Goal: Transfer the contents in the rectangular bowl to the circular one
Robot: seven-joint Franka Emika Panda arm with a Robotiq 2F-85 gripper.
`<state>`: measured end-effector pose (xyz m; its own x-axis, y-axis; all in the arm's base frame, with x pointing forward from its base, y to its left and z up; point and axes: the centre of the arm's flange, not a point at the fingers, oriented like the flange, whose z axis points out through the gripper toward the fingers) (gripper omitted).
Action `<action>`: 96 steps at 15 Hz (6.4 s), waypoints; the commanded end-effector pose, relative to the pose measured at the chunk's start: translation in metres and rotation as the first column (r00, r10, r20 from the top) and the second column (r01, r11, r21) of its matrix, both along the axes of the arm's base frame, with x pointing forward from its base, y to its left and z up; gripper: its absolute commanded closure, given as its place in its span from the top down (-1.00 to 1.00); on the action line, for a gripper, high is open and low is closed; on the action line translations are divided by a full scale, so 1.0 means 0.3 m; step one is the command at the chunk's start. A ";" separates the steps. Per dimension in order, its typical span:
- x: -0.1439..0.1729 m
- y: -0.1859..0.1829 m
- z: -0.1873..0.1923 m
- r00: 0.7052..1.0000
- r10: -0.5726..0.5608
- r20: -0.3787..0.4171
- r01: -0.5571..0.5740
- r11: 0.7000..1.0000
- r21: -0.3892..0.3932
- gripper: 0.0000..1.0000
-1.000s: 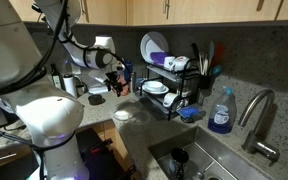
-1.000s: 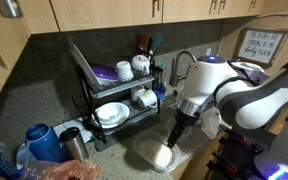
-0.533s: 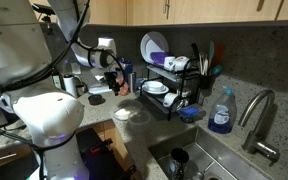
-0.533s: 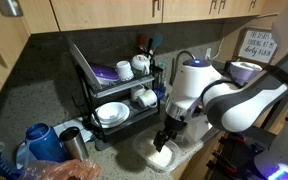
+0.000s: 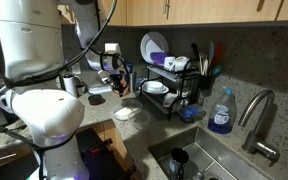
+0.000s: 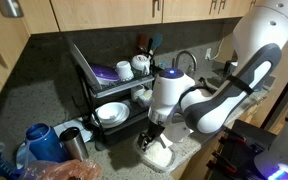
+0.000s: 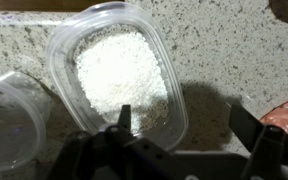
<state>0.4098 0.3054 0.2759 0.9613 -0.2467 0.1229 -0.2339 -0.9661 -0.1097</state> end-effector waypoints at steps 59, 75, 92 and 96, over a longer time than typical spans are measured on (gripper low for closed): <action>0.271 -0.028 0.103 0.955 0.282 -0.089 -0.282 0.959 0.005 -0.97; 0.260 -0.399 0.206 0.990 0.139 0.039 -0.144 0.941 0.305 -0.97; 0.156 -0.588 0.313 0.963 0.010 0.268 -0.094 0.948 0.305 -0.97; 0.130 -0.606 0.292 0.950 -0.021 0.312 -0.078 0.951 0.300 -0.97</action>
